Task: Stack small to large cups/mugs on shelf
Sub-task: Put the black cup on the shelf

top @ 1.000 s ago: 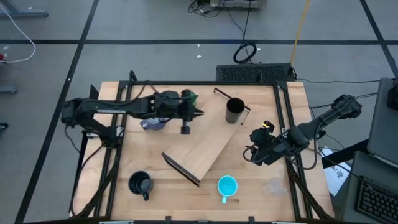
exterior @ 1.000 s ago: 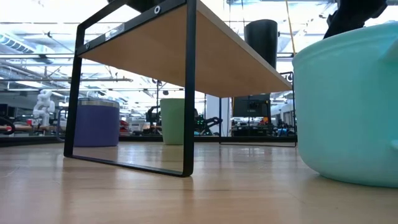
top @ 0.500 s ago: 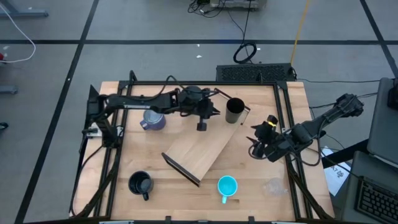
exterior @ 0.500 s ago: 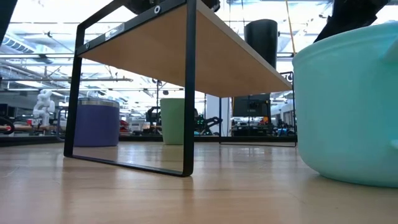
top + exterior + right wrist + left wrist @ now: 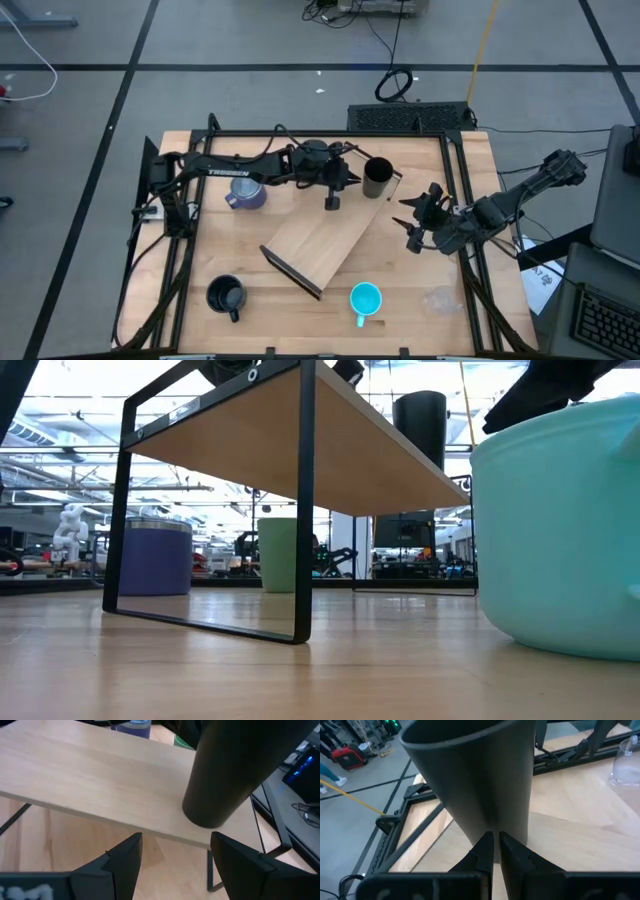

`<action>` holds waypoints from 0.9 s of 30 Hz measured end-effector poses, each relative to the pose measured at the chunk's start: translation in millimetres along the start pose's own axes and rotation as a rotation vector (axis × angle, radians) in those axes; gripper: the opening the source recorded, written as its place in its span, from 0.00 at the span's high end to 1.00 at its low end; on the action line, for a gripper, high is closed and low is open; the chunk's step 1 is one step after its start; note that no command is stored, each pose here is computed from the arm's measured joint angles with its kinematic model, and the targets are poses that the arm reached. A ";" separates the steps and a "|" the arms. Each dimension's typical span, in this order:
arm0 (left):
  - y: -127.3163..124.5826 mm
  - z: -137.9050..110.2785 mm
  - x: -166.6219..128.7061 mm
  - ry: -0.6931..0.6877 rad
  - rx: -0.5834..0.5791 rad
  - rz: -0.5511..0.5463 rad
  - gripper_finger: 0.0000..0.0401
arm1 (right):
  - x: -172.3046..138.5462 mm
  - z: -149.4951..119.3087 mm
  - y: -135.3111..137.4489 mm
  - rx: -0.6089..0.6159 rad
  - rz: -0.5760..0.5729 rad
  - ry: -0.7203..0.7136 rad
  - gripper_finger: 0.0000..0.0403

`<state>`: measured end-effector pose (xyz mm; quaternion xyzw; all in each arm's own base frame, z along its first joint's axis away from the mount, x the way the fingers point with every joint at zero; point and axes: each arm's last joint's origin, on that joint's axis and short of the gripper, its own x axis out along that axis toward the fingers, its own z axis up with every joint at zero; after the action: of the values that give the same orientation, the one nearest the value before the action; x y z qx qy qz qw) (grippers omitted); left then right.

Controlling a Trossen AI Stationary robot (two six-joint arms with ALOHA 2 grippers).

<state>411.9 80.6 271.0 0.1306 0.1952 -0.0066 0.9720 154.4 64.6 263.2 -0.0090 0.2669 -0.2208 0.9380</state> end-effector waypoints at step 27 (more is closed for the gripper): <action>1.4 4.8 -0.1 -0.051 0.003 0.010 0.92 | -0.9 4.4 1.4 -0.011 0.017 -0.035 0.44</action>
<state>413.6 80.7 275.7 0.1327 0.1696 -0.0056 0.9765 156.5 65.8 267.2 -0.0158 0.2518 -0.2110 0.9444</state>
